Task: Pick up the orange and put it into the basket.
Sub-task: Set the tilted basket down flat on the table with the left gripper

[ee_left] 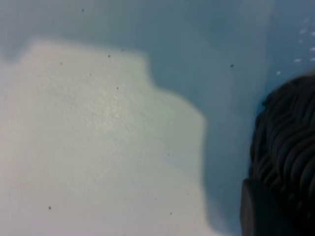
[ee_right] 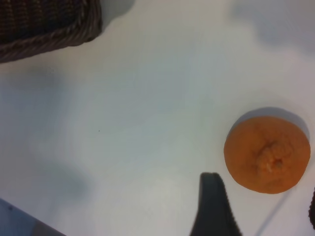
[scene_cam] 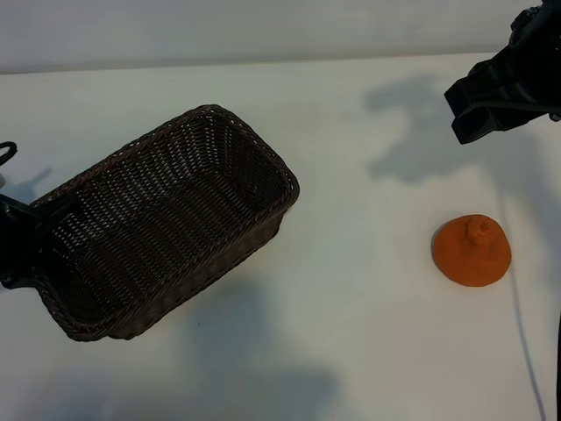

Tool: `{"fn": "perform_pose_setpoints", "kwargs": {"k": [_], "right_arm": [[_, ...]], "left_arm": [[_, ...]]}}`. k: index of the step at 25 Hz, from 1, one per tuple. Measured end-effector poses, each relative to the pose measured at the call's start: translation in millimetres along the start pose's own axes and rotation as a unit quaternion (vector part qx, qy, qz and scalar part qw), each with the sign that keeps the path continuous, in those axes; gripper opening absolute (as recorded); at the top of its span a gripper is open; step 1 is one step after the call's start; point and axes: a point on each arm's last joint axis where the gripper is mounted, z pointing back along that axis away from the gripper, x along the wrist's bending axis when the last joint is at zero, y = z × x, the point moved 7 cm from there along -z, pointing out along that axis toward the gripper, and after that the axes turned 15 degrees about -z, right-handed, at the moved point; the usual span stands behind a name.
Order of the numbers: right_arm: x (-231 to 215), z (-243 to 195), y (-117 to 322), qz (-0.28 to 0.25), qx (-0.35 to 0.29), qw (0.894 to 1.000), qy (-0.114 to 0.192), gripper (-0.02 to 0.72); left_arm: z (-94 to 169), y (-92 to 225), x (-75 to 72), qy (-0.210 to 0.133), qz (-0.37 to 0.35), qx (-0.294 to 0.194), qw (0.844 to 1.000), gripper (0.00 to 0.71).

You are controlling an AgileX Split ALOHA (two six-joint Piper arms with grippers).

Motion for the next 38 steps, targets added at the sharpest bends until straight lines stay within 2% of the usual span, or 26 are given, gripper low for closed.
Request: {"fn": "perform_pose_setpoints", "kwargs": {"k": [6, 14, 20, 25, 38], "right_arm": [[0, 0, 0, 0.0, 0.0, 1.0, 0.0, 0.455], [0, 0, 0, 0.0, 0.0, 1.0, 0.0, 0.455], [0, 0, 0, 0.0, 0.0, 1.0, 0.0, 0.455], [0, 0, 0, 0.0, 0.0, 1.0, 0.0, 0.455], [1, 0, 0, -0.001, 0.0, 1.0, -0.002, 0.455]], "left_arm": [[7, 0, -4.5, 0.007, -0.002, 0.01, 1.0, 0.164], [48, -7, -16.8, 0.014, -0.034, 0.012, 0.999, 0.16], [80, -14, -38.1, 0.057, -0.06, -0.003, 0.997, 0.16], [97, -17, -46.4, 0.069, -0.077, 0.0, 0.995, 0.159], [102, -13, -48.6, 0.074, -0.115, 0.012, 0.991, 0.158]]}}
